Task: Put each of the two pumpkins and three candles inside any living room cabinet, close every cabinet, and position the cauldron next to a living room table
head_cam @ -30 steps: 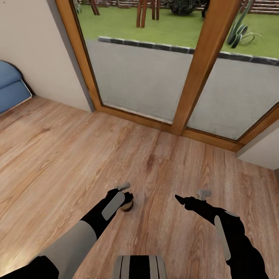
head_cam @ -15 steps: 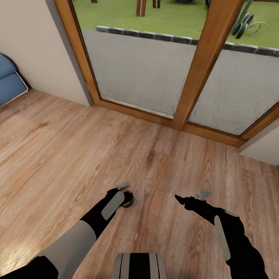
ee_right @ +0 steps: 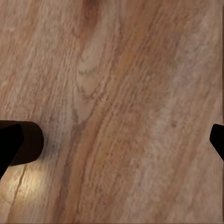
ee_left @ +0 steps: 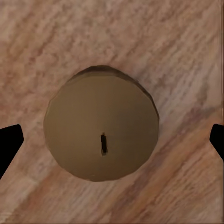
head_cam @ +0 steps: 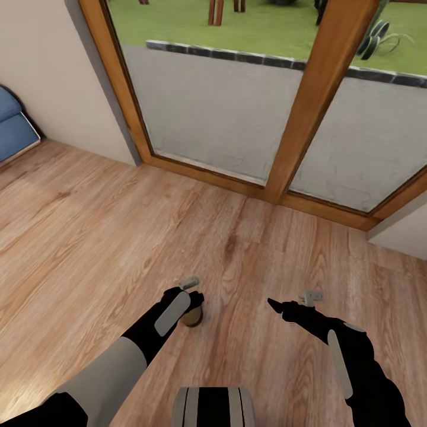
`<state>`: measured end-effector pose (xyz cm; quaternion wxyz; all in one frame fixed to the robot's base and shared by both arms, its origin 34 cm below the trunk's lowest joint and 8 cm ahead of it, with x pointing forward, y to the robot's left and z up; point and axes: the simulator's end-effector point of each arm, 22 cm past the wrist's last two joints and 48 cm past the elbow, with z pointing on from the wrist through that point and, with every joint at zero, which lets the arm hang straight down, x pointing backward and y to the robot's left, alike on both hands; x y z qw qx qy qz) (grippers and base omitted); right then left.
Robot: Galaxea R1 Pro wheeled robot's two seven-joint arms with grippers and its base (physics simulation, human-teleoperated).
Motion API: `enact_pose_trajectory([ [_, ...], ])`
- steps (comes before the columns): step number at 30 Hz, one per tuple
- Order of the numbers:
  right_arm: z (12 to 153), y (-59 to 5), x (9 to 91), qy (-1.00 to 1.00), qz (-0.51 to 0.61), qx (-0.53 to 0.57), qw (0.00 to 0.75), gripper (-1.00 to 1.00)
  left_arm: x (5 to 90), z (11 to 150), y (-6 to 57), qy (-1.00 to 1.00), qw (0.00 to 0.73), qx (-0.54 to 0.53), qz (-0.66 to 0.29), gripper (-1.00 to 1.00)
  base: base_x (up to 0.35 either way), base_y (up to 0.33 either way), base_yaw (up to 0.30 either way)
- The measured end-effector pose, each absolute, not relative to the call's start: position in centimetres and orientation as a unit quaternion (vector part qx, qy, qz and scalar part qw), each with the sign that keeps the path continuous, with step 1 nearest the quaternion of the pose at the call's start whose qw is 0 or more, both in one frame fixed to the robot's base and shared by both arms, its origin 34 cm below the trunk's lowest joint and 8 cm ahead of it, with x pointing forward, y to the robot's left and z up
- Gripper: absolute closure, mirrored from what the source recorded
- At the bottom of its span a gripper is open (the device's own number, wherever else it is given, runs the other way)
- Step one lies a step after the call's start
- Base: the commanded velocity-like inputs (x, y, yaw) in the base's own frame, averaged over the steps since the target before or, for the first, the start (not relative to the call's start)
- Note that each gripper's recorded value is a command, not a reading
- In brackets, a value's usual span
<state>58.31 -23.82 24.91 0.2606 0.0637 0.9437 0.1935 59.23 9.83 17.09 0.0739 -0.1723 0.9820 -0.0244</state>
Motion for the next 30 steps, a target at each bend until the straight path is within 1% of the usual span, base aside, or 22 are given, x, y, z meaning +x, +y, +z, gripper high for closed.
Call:
enact_pose_trajectory([
  [12,24.9,-23.8,58.3,0.944,0.194,0.064,0.26,-1.0,59.2,17.0,9.9,0.982,0.074,-0.173,-0.024,-1.0,0.011,-0.002,0.0],
  [19,23.4,-23.8,57.5,0.948,0.192,0.066,0.246,-1.0,58.2,15.5,9.9,0.983,0.06,-0.173,-0.021,-1.0,0.0,0.0,0.0],
  [23,23.4,-22.9,57.8,0.947,0.198,0.057,0.245,-1.0,58.8,15.7,11.3,0.983,0.069,-0.168,-0.011,-1.0,0.0,0.0,0.0],
  [30,23.2,-22.2,57.7,0.948,0.202,0.051,0.242,-1.0,58.4,15.5,11.8,0.983,0.064,-0.17,-0.003,-1.0,0.0,0.0,0.0],
])
